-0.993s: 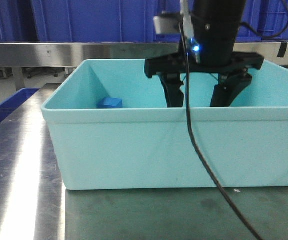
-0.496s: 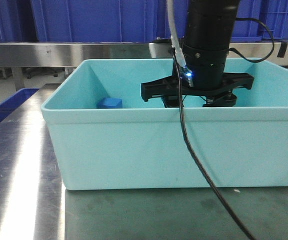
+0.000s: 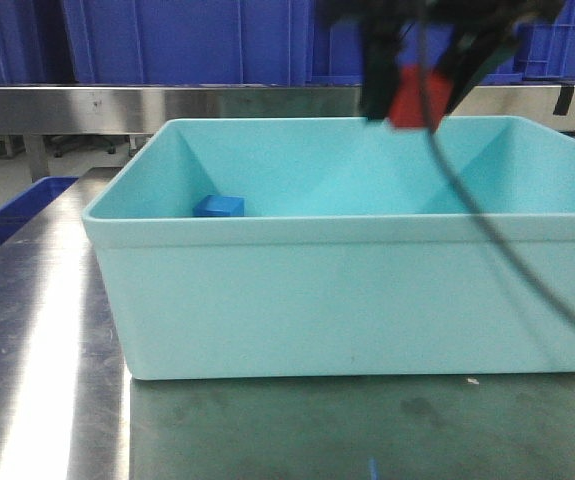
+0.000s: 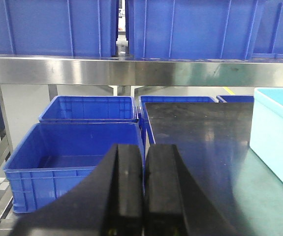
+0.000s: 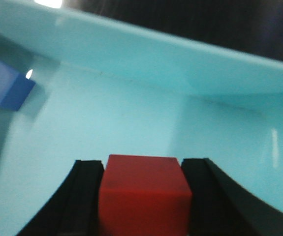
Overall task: Pick red cube and place on left shelf
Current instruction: 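Lift the red cube out of the bin with the right gripper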
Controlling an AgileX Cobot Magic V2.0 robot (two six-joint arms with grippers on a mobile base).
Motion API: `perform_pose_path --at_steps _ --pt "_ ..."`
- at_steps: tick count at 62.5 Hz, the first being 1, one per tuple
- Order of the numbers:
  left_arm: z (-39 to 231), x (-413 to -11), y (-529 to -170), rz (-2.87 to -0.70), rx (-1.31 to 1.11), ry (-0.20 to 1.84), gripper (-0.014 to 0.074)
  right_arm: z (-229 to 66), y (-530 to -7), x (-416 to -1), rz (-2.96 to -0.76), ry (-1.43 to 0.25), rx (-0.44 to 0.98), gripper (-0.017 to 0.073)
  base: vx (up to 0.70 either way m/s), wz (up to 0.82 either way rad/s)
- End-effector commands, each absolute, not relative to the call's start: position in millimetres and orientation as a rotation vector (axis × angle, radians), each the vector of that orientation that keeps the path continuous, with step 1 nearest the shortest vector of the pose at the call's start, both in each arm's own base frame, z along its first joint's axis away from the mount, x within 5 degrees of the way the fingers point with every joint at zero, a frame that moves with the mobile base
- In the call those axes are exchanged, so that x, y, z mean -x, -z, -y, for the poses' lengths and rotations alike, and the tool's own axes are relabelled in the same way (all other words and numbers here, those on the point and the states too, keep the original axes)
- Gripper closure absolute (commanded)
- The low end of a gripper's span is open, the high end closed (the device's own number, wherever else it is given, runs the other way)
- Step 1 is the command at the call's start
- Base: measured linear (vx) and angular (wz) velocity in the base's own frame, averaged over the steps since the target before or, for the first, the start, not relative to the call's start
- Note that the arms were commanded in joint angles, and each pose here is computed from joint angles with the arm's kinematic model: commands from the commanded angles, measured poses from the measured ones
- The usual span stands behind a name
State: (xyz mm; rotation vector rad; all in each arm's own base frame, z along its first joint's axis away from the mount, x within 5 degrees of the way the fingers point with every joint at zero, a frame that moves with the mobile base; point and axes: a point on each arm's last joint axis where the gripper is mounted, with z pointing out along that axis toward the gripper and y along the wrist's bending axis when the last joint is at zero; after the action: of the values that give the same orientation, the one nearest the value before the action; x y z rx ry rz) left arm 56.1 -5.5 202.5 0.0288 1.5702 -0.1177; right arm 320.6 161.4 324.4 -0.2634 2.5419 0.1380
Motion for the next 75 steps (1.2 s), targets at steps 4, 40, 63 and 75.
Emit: perform_pose_path --at_steps 4,40,63,75 --pt "5 -56 -203 -1.494 -0.018 0.126 0.0492 -108 -388 -305 -2.357 -0.069 0.141 0.0399 0.00 0.00" --pt "5 -56 -203 -1.494 -0.018 0.126 0.0492 -18 -387 -163 -1.992 0.060 0.157 0.0399 0.00 0.00" --pt "5 -56 -203 -1.494 -0.018 0.126 0.0492 -5 -329 -78 -1.726 0.030 0.171 0.0399 0.00 0.00" --pt "5 -56 -203 -1.494 -0.018 0.126 0.0492 1 -332 -45 -1.577 0.018 0.146 0.0399 0.00 0.00"
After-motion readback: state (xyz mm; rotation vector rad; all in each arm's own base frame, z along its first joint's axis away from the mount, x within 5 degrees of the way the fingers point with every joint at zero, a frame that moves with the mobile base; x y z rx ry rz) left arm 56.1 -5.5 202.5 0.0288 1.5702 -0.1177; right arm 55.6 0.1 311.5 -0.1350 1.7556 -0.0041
